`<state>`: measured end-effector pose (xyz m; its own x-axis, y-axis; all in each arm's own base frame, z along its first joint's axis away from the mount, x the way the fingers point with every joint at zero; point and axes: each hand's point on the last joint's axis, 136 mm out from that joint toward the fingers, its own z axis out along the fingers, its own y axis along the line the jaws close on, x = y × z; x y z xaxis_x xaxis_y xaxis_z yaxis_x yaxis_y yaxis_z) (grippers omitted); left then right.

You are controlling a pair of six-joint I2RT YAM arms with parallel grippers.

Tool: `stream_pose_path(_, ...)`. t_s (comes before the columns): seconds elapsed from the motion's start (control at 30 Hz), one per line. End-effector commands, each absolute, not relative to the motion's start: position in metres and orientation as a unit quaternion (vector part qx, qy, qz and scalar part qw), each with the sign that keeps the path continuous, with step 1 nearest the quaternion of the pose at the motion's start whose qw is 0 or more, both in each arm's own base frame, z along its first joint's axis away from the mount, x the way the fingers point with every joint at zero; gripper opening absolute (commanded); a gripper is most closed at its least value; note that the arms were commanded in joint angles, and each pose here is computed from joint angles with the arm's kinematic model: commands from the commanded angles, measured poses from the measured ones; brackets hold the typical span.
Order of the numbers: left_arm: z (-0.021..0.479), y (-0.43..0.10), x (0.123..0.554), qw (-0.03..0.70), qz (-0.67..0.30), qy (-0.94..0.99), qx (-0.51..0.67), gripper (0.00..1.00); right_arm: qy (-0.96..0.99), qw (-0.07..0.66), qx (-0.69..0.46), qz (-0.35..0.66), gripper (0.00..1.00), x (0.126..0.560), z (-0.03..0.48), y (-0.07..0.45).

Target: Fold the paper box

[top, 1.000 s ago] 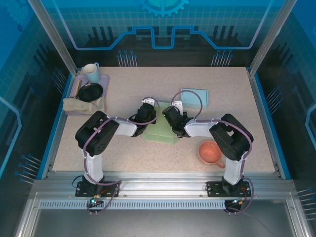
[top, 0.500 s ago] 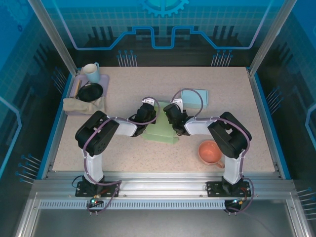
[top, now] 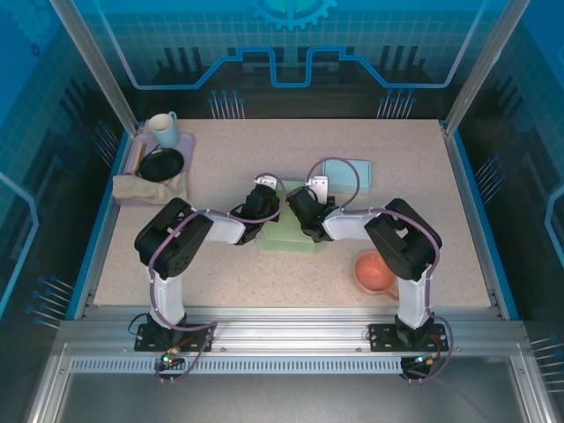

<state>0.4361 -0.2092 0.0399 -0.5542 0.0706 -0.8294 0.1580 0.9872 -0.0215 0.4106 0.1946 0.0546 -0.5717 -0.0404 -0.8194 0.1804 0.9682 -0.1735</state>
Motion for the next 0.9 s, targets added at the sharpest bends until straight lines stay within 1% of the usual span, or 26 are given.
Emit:
stream_pose_path(0.0, 0.009, -0.189, 0.425, 0.421, -0.003, 0.905, 0.064, 0.15, 0.88, 0.47, 0.036, -0.066, 0.46, 0.409, 0.062, 0.204)
stream_pose_path(0.13, 0.009, -0.19, 0.426, 0.418, -0.001, 0.906, 0.065, 0.15, 0.893, 0.45, 0.017, 0.013, 0.63, 0.397, 0.075, 0.224)
stream_pose_path(0.27, 0.008, -0.189, 0.428, 0.412, 0.005, 0.909, 0.062, 0.15, 0.896, 0.44, 0.002, 0.065, 0.71, 0.378, 0.099, 0.227)
stream_pose_path(0.4, 0.008, -0.187, 0.429, 0.408, 0.012, 0.911, 0.056, 0.13, 0.894, 0.44, 0.007, 0.08, 0.73, 0.355, 0.136, 0.213)
stream_pose_path(0.47, 0.007, -0.187, 0.429, 0.404, 0.015, 0.913, 0.056, 0.12, 0.901, 0.429, 0.006, 0.066, 0.73, 0.334, 0.141, 0.195)
stream_pose_path(0.63, 0.013, -0.191, 0.432, 0.386, 0.017, 0.921, 0.053, 0.1, 0.897, 0.438, 0.008, 0.057, 0.75, 0.288, 0.173, 0.153)
stream_pose_path(0.73, 0.041, -0.205, 0.434, 0.391, 0.012, 0.918, 0.067, 0.09, 0.894, 0.444, 0.014, 0.064, 0.77, 0.261, 0.186, 0.129)
stream_pose_path(0.87, 0.107, -0.226, 0.438, 0.414, 0.0, 0.903, 0.114, 0.1, 0.882, 0.465, 0.009, 0.073, 0.78, 0.235, 0.202, 0.104)
